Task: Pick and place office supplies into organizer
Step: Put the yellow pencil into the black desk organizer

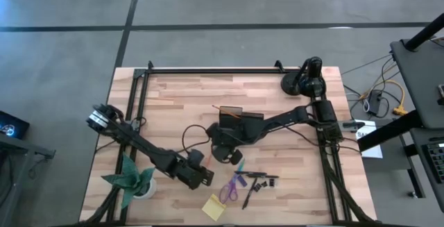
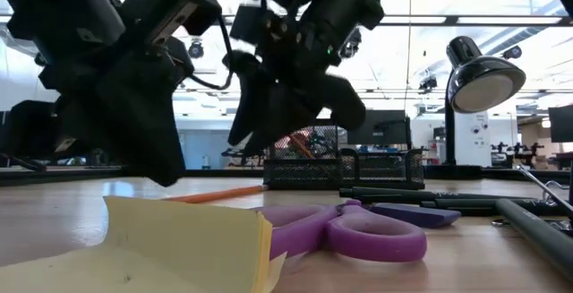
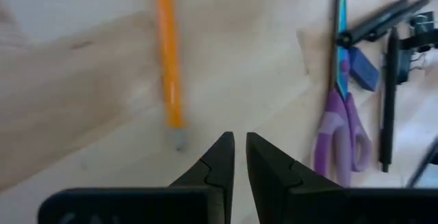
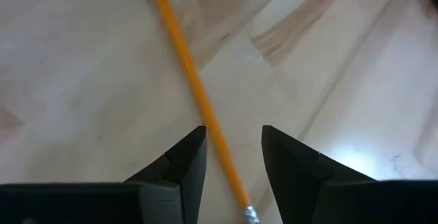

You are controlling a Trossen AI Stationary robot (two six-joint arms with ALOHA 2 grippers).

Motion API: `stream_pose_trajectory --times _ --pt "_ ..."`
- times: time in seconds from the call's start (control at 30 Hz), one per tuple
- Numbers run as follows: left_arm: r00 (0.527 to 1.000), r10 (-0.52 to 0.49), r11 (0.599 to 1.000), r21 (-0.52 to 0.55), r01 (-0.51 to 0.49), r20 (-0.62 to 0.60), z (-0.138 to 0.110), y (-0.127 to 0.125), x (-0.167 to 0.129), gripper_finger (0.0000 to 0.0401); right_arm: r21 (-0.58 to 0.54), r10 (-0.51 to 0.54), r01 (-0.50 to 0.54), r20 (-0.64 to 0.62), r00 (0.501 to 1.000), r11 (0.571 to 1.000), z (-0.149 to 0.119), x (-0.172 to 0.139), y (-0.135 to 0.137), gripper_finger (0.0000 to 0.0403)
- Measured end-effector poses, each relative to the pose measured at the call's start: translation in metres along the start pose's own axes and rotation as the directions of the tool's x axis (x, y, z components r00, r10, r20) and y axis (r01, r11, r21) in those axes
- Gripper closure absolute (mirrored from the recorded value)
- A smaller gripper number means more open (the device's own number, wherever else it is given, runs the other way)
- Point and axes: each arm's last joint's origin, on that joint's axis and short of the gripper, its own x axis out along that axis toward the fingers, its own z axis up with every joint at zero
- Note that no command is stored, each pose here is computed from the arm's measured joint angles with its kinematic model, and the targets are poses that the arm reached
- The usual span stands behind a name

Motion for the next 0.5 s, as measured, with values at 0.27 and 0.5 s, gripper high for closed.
stream_pose_trajectory --times 0.27,0.5 --pt "1.000 0.023 1.000 -0.018 -0.023 0.020 -0.002 -0.001 0.007 0.0377 0.030 0.011 -0.010 -0.016 1.000 1.000 -0.003 0.009 0.003 0.0271" --pt "0.993 0.116 0.991 -0.063 -0.114 0.028 -0.002 0.010 0.006 0.0377 -0.015 -0.015 0.015 0.005 1.000 1.000 -0.005 0.010 -0.003 0.0271"
